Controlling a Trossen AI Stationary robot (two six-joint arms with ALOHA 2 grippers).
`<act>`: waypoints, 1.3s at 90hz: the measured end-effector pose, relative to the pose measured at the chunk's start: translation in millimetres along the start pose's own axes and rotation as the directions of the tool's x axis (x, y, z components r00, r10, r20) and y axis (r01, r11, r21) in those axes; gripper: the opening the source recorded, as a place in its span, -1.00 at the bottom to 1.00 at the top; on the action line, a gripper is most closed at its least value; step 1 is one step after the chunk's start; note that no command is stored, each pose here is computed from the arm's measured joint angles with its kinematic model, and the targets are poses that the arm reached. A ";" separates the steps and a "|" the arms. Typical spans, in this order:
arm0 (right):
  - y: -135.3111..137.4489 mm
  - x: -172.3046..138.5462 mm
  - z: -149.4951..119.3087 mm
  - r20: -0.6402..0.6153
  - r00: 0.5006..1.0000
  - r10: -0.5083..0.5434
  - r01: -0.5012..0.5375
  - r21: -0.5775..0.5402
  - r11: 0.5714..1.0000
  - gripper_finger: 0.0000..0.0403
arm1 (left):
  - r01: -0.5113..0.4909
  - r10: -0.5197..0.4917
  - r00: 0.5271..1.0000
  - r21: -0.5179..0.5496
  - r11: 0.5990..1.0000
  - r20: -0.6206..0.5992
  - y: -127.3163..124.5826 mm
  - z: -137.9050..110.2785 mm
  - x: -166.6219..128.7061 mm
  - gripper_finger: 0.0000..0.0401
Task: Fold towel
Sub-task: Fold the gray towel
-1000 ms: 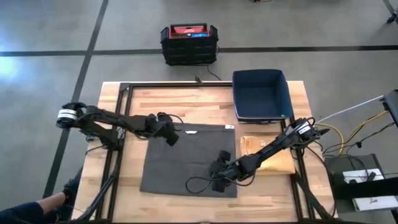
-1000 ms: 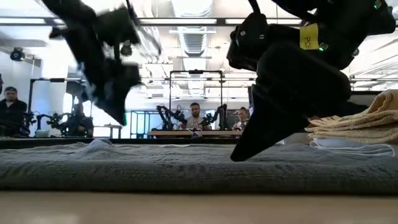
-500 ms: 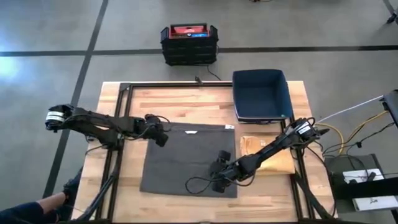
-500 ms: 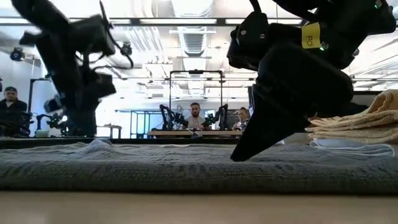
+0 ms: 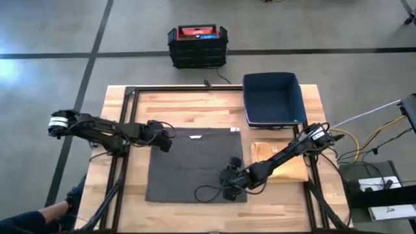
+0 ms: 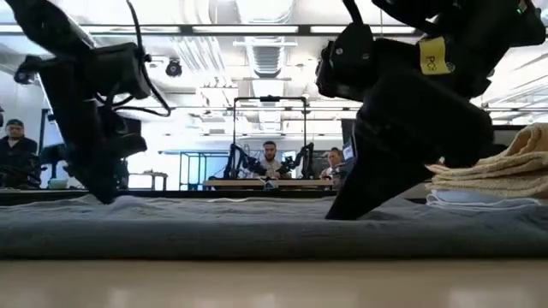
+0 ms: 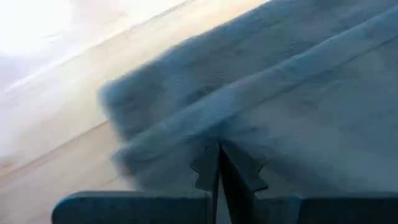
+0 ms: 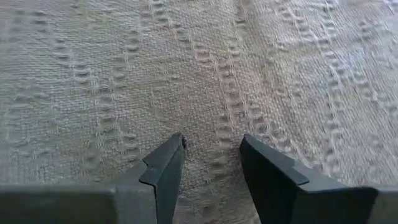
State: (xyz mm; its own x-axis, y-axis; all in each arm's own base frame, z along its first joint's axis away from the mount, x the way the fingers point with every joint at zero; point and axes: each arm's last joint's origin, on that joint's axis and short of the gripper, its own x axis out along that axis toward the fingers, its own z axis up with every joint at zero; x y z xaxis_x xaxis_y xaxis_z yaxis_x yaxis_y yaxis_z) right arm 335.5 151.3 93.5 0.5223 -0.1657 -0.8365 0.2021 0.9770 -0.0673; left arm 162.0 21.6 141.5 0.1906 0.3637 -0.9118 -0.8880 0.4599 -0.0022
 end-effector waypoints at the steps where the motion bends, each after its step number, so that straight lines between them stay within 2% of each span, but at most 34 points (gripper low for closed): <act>1: -0.3 -0.1 -0.3 -0.003 1.000 -0.003 0.003 -0.002 1.000 -0.28 | -0.003 0.003 1.000 0.002 1.000 0.001 -0.1 0.7 -1.2 -1.00; 14: -1.4 -0.5 -1.5 -0.018 1.000 -0.017 0.017 -0.010 1.000 -0.33 | 0.000 -0.001 1.000 0.044 0.999 0.022 -4.7 9.7 -15.2 -1.00; 22: 0.2 -2.1 1.6 -0.019 1.000 -0.009 0.009 -0.017 1.000 -0.36 | 0.052 -0.055 0.998 0.073 0.996 0.043 -13.2 14.0 -25.5 -1.00; 30: 3.4 -7.1 8.8 -0.013 1.000 0.008 -0.009 -0.032 0.999 -0.38 | 0.133 -0.139 0.990 0.149 0.980 0.034 -25.3 12.5 -36.4 -1.00; 39: 7.3 -18.7 22.9 0.031 0.998 0.052 -0.051 -0.027 0.998 -0.40 | 0.233 -0.246 0.969 0.264 0.936 0.018 -41.3 1.3 -51.0 -1.00; 47: 6.0 -27.3 33.5 0.070 0.995 0.064 -0.062 -0.029 0.998 -0.35 | 0.294 -0.333 0.943 0.398 0.869 0.031 -54.6 -18.8 -63.4 -1.00; 56: -9.8 -32.2 44.2 0.081 0.997 -0.014 0.020 -0.066 0.998 -0.21 | 0.368 -0.432 0.901 0.460 0.808 0.037 -66.5 -42.1 -75.6 -1.00; 68: -46.1 -36.7 64.6 0.088 0.986 -0.145 0.150 -0.049 0.988 0.02 | 0.431 -0.512 0.857 0.457 0.778 0.063 -75.0 -69.2 -82.6 -0.94; 76: -75.8 -27.4 71.3 0.038 0.983 -0.178 0.179 -0.016 0.984 0.15 | 0.427 -0.510 0.859 0.471 0.772 0.056 -77.6 -82.2 -81.6 -0.85; 87: -115.7 -9.1 76.9 -0.052 0.996 -0.076 0.079 0.054 0.995 0.25 | 0.397 -0.473 0.880 0.483 0.780 0.039 -83.0 -92.2 -71.9 -0.65; 97: -143.9 9.5 70.6 -0.137 0.988 -0.068 0.080 0.085 0.993 0.28 | 0.356 -0.429 0.903 0.544 0.760 0.007 -89.5 -98.2 -63.0 -0.44; 107: -150.2 12.9 71.4 -0.151 0.988 0.021 -0.002 0.125 0.992 0.25 | 0.329 -0.409 0.912 0.573 0.751 0.012 -99.6 -96.8 -60.7 -0.26; 117: -134.2 8.8 68.7 -0.165 0.983 0.085 -0.070 0.093 0.993 0.18 | 0.324 -0.418 0.908 0.607 0.726 0.015 -110.4 -92.7 -69.1 -0.13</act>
State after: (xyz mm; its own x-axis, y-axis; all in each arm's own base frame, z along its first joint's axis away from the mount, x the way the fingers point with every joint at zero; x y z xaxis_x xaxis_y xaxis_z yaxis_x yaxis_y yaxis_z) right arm 369.8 9.5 132.5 0.3939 -0.0581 -0.9173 0.2414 0.9695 0.0423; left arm 208.0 -129.4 166.7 0.5509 0.1504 -0.8209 -0.3284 0.9433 -0.0476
